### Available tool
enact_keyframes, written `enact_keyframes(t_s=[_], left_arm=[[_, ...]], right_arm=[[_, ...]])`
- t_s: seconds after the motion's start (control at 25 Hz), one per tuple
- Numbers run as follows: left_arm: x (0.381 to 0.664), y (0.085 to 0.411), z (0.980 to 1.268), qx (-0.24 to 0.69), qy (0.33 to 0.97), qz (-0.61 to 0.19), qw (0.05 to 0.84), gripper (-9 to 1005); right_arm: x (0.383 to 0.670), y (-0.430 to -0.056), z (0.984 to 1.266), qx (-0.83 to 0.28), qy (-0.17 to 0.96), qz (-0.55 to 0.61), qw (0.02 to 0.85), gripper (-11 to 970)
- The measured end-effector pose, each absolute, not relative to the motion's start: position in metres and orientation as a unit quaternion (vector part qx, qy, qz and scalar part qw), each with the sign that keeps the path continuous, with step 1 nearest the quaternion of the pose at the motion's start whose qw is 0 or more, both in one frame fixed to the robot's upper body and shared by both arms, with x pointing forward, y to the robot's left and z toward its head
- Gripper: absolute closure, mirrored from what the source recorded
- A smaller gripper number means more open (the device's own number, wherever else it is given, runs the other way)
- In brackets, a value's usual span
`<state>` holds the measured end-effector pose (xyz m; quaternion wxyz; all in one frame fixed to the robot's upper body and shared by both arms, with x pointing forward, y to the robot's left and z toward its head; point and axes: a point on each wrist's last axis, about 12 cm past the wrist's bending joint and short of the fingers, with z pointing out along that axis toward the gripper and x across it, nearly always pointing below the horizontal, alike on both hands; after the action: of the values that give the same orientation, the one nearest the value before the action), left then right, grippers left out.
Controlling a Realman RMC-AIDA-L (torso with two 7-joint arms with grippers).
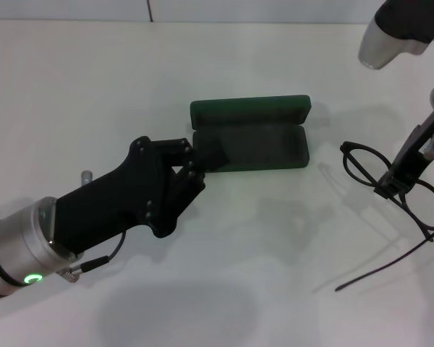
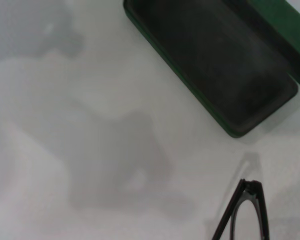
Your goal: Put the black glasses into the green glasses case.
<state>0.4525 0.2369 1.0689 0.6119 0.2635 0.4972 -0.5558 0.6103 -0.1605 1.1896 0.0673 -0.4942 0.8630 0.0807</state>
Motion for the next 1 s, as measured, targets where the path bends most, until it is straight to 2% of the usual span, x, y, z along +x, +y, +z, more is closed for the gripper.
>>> enact_keyframes(t_s=[0.48,0.72,1.0], left_arm=[[0.462,0.231,1.075,0.274,0.488,-0.565,0.607,958],[0.462,0.231,1.074,0.274,0.490,-0.563,0.607,958],[0.462,0.231,1.074,0.274,0.491,-0.561,0.608,957]], right_arm=[[0.610,-0.168,1.172,-0.496,0.863,0.047,0.083,750],[0.609,-0.169,1.172,-0.493,0.865,0.053,0.080,567],[0.608,-0.167,1.173,-0.495,0.864,0.053,0.079,628]])
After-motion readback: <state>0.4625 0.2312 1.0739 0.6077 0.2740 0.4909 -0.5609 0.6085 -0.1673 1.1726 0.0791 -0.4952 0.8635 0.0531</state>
